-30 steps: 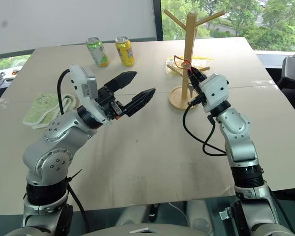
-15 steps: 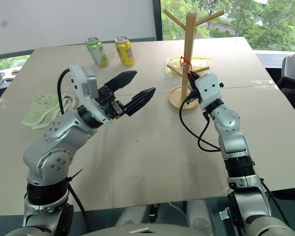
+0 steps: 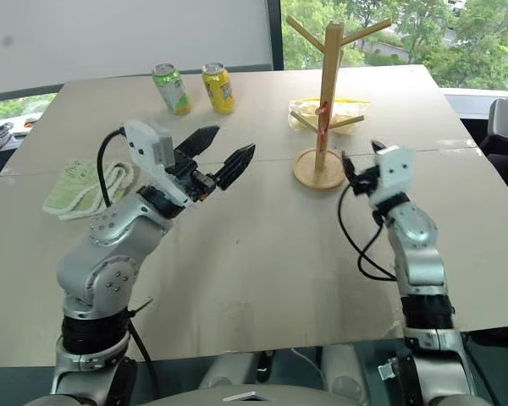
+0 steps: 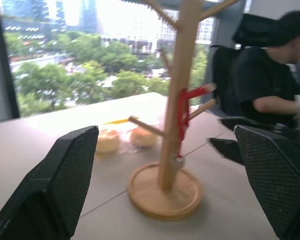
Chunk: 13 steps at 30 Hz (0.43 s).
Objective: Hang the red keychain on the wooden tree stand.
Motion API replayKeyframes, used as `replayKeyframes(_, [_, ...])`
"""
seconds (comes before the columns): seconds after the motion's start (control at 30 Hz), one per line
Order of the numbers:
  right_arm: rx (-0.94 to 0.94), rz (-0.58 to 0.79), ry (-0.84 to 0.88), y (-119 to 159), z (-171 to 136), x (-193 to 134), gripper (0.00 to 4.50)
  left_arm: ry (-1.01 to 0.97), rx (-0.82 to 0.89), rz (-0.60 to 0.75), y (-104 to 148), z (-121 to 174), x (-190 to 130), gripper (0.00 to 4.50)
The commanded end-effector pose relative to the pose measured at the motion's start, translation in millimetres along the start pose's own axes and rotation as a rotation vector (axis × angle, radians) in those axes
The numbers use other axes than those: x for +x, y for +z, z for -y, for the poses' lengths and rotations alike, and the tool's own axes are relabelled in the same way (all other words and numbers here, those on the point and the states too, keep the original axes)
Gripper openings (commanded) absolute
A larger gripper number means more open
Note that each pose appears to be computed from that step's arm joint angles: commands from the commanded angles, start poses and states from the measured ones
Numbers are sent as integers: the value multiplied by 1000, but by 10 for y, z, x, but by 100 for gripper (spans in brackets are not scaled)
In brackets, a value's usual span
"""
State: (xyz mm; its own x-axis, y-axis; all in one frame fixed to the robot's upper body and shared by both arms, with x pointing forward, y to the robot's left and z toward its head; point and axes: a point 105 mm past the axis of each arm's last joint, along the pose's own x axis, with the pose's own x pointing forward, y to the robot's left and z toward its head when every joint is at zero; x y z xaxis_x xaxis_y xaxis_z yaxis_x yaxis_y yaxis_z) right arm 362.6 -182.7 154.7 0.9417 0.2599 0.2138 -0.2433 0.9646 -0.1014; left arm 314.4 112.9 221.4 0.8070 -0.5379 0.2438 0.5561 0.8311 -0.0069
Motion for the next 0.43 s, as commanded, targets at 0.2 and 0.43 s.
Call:
replayKeyframes(0.2, [71, -31, -178, -201, 478, -315, 343, 497, 103, 4, -295, -742, -366, 450])
replayKeyframes(0.43, [40, -40, -176, -308, 496, -252, 343, 701, 53, -68, -727, -934, -799, 450])
